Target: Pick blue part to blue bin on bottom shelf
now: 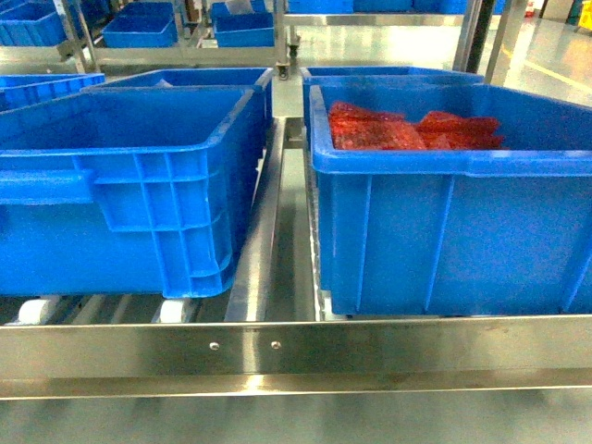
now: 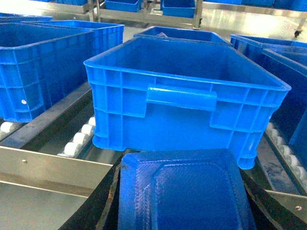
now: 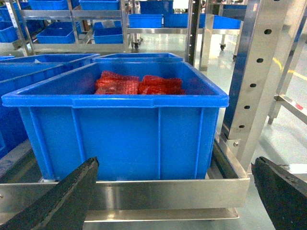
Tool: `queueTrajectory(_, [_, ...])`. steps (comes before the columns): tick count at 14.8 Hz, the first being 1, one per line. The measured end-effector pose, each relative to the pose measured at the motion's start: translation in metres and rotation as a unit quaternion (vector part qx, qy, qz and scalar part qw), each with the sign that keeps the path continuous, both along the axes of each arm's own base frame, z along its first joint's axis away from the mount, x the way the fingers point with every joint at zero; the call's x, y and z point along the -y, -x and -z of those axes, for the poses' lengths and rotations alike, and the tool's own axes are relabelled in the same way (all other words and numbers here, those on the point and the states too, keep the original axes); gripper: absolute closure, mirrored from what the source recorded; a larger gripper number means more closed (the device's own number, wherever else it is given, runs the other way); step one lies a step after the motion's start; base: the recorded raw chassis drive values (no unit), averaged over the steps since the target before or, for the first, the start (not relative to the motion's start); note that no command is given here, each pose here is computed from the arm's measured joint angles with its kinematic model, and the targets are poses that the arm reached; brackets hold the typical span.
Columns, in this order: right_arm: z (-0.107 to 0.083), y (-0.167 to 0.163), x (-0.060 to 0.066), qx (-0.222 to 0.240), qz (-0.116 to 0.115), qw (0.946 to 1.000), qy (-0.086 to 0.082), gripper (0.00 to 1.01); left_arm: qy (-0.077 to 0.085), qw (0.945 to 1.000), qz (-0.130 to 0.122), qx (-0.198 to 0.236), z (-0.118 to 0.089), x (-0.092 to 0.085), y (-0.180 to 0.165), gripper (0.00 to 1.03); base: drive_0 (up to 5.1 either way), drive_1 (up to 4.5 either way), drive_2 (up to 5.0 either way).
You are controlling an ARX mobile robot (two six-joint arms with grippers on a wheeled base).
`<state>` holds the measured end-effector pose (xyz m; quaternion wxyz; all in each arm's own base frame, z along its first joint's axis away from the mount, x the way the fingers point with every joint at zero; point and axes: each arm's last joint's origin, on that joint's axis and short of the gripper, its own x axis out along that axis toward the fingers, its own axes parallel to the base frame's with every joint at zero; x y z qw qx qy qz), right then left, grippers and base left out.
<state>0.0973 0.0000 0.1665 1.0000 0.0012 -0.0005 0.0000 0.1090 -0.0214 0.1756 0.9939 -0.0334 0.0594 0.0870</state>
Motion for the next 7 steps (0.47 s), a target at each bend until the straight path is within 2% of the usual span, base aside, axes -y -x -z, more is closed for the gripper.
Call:
queueTrajectory(3, [0.0,0.0,0.0,0.0,0.0,1.0,0.0,0.03,0.0,1.0,0.0,0.0,0.0,0.0,0.0,0.59,0.0,0.0,0.0])
queueTrajectory(7, [-0.0001,0.0,0.0,0.001,0.0,1.0,0.0,0.03,0.001,1.0,0.0,0.002,-0.0004,0.0,0.0001,0.59,0.0,4.07,-4.1])
